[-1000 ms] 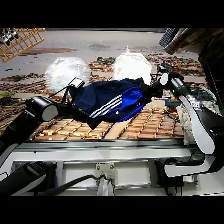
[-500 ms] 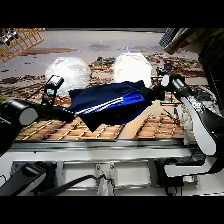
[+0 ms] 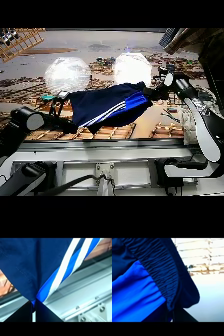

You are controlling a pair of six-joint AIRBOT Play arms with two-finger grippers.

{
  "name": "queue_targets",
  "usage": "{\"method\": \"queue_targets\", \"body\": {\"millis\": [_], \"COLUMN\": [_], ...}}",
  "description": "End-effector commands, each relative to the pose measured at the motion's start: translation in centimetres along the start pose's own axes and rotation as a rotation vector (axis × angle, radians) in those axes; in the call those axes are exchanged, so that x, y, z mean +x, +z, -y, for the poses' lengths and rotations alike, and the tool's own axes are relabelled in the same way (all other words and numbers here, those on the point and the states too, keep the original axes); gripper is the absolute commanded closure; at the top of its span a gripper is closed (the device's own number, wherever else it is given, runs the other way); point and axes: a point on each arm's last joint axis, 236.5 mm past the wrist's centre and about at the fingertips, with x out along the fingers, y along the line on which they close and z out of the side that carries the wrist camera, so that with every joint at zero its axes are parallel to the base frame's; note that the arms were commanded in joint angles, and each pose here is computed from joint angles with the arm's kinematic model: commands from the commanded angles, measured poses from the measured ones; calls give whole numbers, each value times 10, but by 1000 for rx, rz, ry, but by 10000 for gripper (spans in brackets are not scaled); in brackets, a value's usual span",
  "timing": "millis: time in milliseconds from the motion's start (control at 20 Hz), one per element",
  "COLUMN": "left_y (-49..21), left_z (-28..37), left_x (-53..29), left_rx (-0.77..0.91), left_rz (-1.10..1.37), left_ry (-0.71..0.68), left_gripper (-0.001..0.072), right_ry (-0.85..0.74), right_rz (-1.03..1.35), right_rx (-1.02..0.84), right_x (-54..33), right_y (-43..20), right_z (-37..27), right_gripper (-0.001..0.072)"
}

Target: Fold the clothes and pants, and hang the long-sleeved shirts on hangers.

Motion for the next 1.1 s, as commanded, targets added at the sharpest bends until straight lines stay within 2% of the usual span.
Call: {"method": "queue_targets", "body": {"millis": [0,50,100,150,300,450,600,700,800,850,1050], "left_y": [-17,-19,-21,-21,-20,-10,14,32,49,56,85], "left_z": [7,5,4,4,-3,-1,6,16,31,39,54], "left_x": [11,13,14,14,13,7,-3,-10,-16,-19,-30], "left_rx": [-21,-19,-8,-9,2,-1,-14,-24,-44,-45,-82], "left_rz": [-54,-62,-66,-69,-59,-28,62,131,199,231,354], "left_ry": [-38,-36,-33,-33,-4,-3,-22,-61,-126,-162,-237], "left_gripper": [701,594,243,-7,8,8,8,8,8,8,8], "right_ry": [-11,-12,-16,-25,-51,21,237,480,709,763,779], "right_rz": [-39,-55,-71,-77,29,165,225,252,181,133,-2], "right_rx": [-27,-42,-65,-75,-65,17,99,154,152,142,101], "right_x": [0,1,0,-2,-16,-33,-54,-71,-80,-77,-27], "right_y": [-12,-16,-20,-21,0,44,85,113,117,114,99], "right_z": [3,4,5,7,17,27,32,28,18,18,20], "right_gripper": [668,610,327,15,13,19,19,17,7,7,8]}}
